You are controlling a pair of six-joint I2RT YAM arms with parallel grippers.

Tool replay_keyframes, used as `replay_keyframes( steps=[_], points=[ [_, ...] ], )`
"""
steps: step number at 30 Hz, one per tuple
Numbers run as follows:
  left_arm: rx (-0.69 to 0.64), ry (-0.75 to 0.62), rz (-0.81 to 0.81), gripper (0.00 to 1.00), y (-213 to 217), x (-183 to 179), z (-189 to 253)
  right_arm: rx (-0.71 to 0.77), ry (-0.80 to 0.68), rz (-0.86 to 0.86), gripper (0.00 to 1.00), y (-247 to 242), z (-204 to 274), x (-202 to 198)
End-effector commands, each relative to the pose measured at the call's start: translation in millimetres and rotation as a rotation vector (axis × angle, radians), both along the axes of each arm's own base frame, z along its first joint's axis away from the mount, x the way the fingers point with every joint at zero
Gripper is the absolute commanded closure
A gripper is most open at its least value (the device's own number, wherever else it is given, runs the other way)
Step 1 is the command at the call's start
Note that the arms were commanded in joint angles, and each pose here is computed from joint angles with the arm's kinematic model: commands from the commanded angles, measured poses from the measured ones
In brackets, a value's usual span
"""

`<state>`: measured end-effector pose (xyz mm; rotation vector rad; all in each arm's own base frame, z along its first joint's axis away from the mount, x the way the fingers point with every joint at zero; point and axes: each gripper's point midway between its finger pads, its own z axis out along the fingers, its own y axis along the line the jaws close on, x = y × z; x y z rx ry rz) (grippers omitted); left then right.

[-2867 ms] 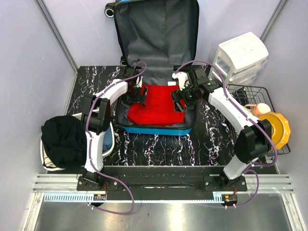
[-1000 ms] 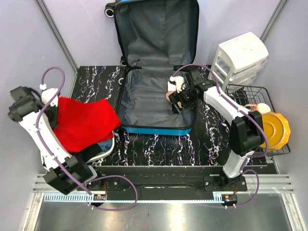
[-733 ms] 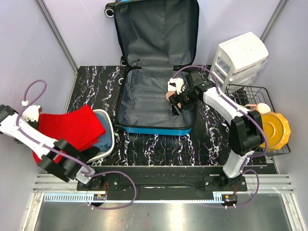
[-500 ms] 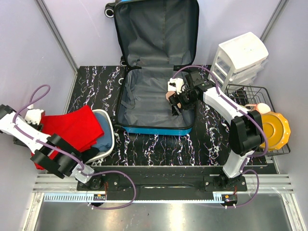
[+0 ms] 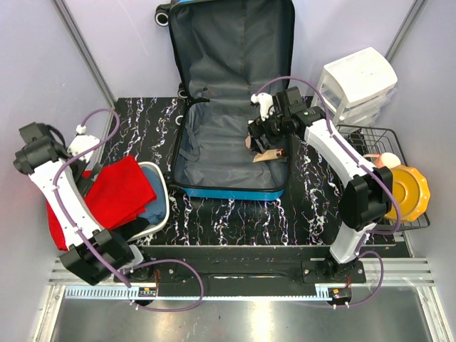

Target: Open, take out, and arrange the luggage

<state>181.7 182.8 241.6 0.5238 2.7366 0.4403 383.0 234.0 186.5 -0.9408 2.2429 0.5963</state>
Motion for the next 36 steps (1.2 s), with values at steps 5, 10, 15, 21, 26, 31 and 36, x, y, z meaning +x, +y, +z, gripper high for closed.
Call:
replay_keyframes(
  steps=[5,10,15,21,26,31,36],
  points=[
    [-0.065,-0.283,0.019,0.01,-42.5,82.1,87.7,-0.034,-0.218,-0.101,0.02,-34.1,61.5,42.3],
    [-0.169,-0.344,-0.092,0.01,-98.4,114.5,101.7,-0.013,-0.269,-0.258,0.03,-97.7,88.6,78.7],
    [-0.286,-0.338,-0.209,0.01,-158.4,148.9,86.6,-0.061,-0.355,-0.382,0.03,-168.3,110.3,102.3],
    [-0.476,-0.322,-0.34,0.01,-222.6,190.9,66.9,-0.113,-0.39,-0.628,0.04,-255.8,121.3,134.5],
    [-0.606,-0.279,-0.45,0.01,-272.2,211.9,39.1,-0.17,-0.427,-0.638,0.03,-280.3,126.7,149.3],
    [-0.652,-0.268,-0.435,0.01,-280.3,219.4,28.0,-0.192,-0.357,-0.66,0.03,-286.6,102.5,162.2],
    [-0.671,-0.278,-0.421,0.01,-283.4,224.7,28.5,-0.076,-0.214,-0.644,0.07,-264.1,76.2,163.0]
  ],
)
